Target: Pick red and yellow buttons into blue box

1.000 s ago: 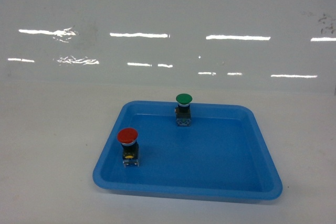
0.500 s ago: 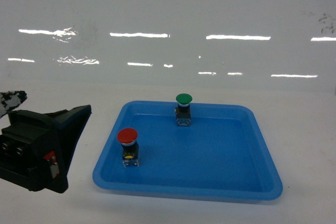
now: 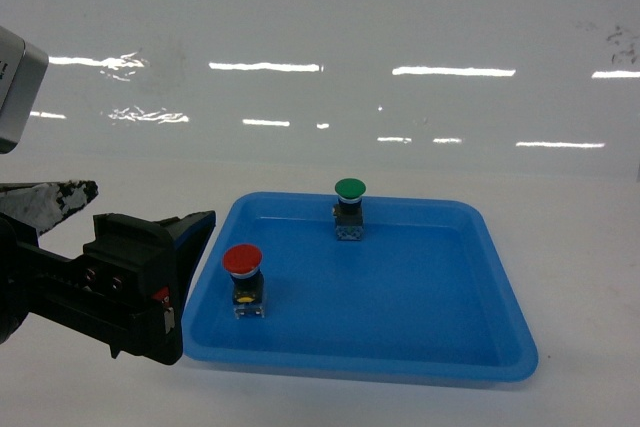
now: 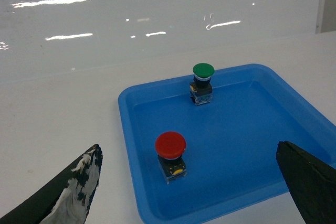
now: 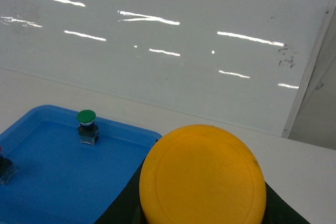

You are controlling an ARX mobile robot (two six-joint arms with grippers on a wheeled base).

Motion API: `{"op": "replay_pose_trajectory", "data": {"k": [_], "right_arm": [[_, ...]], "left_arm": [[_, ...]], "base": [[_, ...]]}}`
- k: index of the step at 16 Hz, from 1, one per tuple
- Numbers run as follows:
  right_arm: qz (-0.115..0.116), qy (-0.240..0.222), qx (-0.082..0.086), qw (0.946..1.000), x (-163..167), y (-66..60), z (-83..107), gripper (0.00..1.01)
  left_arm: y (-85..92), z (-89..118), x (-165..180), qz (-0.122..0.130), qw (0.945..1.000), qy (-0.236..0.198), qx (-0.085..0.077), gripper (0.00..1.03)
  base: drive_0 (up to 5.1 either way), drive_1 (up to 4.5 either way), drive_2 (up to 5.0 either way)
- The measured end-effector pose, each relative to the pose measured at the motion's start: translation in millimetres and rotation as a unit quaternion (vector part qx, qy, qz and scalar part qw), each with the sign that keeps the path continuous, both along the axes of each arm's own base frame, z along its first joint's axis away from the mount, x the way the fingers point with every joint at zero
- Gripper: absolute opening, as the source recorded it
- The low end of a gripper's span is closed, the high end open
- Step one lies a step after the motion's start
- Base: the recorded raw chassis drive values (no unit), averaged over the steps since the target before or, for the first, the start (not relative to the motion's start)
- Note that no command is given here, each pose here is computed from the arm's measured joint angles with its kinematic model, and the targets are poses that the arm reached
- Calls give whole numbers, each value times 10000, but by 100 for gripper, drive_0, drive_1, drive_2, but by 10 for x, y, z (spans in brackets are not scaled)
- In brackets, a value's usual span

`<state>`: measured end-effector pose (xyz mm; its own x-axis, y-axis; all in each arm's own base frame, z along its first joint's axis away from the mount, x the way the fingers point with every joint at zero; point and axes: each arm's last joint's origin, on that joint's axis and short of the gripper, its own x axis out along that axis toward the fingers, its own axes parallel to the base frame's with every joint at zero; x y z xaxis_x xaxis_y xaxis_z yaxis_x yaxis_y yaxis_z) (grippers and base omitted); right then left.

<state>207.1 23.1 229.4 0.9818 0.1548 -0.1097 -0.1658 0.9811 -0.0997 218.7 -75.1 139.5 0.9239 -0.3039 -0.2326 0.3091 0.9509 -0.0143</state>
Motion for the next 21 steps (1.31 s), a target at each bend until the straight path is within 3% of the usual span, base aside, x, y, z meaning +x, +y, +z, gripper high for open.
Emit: {"op": "replay_pose_trajectory", "data": {"k": [3, 5, 7, 15, 17, 18, 21], "right_arm": [[0, 0, 0, 10000, 0, 0, 0, 27], [0, 0, 0, 10000, 0, 0, 0, 27], [-2, 0, 0, 10000, 0, 0, 0, 27], [0, 0, 0, 10000, 0, 0, 0, 27], [0, 0, 0, 10000, 0, 0, 0, 27], [0, 2, 0, 10000, 0, 0, 0, 27], [0, 2, 0, 10000, 0, 0, 0, 27]], "left_arm": [[0, 2, 1, -2, 10000, -11, -4, 98], [-48, -15, 80, -318, 9994, -80, -106, 98], [-137, -100, 251, -578, 9982, 71, -102, 98], [-329, -422, 613, -1000, 9934, 519, 194, 98], [-369, -519, 706, -963, 9931, 577, 346, 98], [-359, -521, 704, -828, 9944, 504, 432, 98], [-357, -512, 706, -804, 9945, 440, 516, 98]], "base": [[0, 0, 0], [0, 0, 0], [0, 0, 0], [0, 0, 0], [0, 0, 0], [0, 0, 0], [0, 0, 0]]}}
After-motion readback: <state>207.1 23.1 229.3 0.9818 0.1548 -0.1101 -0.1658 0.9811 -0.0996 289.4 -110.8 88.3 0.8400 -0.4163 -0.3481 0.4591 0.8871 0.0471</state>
